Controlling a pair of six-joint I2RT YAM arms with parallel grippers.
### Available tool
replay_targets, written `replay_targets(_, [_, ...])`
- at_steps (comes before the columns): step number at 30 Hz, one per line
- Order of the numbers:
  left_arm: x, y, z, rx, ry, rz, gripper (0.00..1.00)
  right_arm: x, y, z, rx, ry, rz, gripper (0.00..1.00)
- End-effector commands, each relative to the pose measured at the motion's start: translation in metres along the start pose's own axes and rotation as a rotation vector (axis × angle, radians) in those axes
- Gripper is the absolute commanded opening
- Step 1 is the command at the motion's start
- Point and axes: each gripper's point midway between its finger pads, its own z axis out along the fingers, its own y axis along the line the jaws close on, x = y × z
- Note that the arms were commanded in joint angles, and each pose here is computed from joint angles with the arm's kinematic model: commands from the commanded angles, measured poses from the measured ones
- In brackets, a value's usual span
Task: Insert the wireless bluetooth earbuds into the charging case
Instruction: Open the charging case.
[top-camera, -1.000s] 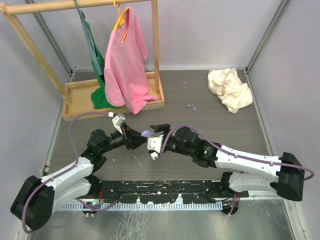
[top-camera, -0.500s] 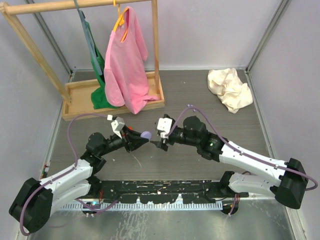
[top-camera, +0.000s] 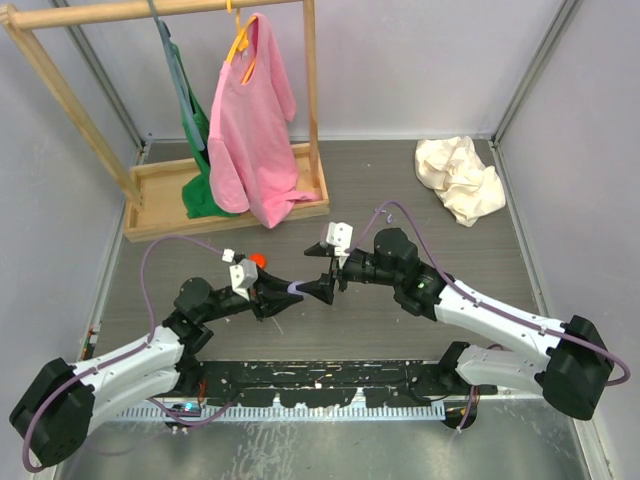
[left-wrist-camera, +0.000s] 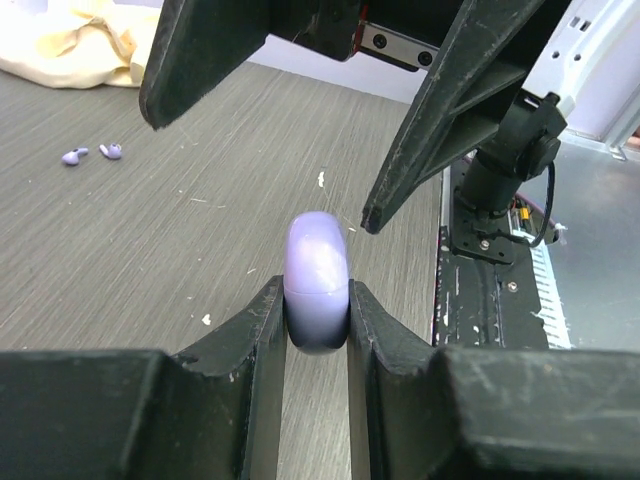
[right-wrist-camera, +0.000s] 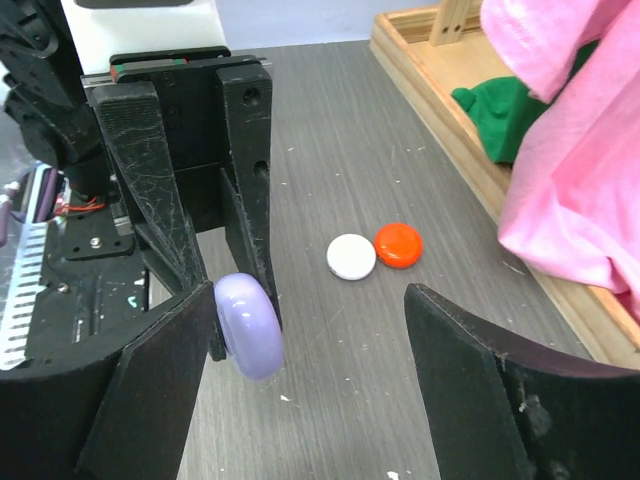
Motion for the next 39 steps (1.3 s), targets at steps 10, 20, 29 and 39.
replay_targets(10, [-0.025, -0.007, 0.000, 0.023, -0.098, 0.144, 0.02, 0.001, 0.009, -0.002, -0.054, -0.018, -0.009, 0.82])
replay_targets(20, [-0.026, -0.014, 0.001, 0.052, -0.103, 0.157, 0.02, 0.010, 0.001, -0.003, -0.023, 0.021, -0.023, 0.82])
replay_targets(29, [-0.026, -0.021, 0.001, 0.082, -0.103, 0.166, 0.01, 0.003, -0.012, -0.008, 0.048, 0.010, -0.044, 0.81])
replay_targets(39, [-0.024, -0.026, 0.003, 0.106, -0.099, 0.174, 0.01, -0.017, -0.022, -0.017, 0.117, -0.044, -0.064, 0.81])
